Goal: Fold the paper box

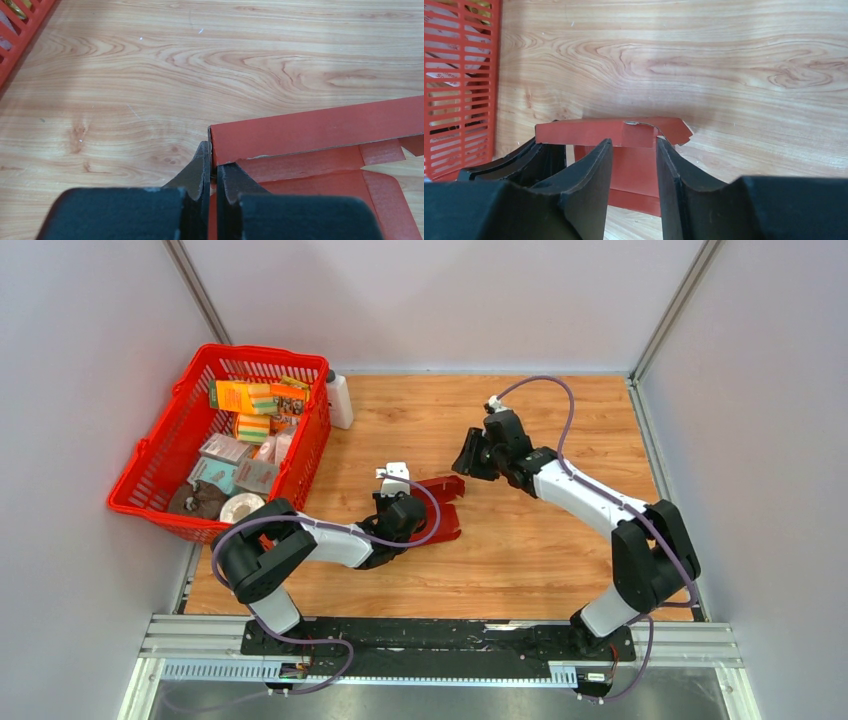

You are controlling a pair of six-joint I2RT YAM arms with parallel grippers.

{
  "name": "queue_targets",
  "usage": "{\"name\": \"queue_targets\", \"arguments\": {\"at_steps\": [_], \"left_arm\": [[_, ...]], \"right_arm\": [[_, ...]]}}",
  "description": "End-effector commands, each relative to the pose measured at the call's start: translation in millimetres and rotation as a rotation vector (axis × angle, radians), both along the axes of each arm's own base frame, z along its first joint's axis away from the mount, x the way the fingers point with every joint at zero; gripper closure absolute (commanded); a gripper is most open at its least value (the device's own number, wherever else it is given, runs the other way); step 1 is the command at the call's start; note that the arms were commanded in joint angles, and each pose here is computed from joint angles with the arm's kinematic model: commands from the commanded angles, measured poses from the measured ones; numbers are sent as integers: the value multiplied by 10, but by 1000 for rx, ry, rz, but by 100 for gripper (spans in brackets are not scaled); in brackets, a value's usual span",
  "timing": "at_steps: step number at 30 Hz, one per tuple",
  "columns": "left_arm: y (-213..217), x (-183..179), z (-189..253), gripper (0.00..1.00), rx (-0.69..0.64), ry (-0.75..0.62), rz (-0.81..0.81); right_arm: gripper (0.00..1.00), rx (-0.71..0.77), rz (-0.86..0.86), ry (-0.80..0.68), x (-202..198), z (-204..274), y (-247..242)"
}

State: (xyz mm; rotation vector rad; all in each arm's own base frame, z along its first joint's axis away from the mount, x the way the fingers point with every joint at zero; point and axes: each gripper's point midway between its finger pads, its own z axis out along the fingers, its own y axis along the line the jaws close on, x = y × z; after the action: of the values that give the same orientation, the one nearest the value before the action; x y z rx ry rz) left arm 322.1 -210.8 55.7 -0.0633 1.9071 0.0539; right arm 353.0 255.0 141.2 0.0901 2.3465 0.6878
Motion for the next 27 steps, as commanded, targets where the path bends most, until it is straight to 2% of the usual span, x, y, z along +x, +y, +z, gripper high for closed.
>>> {"name": "queue_targets", "arguments": {"at_steps": [1, 12, 16, 23, 27], "left_arm": [[64, 7, 32, 100, 12, 0, 25], [38, 5, 24, 100, -7, 9, 27], [41, 0, 33, 100, -9, 10, 26], [19, -6, 47, 100, -23, 12, 16], [32, -19, 39, 100, -28, 14, 19]], "right_arm": [[61, 43, 26, 15, 13, 34, 135], [60, 135, 100, 63, -35, -56, 367], [55, 185, 97, 79, -38, -92, 423], [57, 231, 105, 127, -44, -183, 505], [57, 208, 93, 141, -49, -249, 471]]}}
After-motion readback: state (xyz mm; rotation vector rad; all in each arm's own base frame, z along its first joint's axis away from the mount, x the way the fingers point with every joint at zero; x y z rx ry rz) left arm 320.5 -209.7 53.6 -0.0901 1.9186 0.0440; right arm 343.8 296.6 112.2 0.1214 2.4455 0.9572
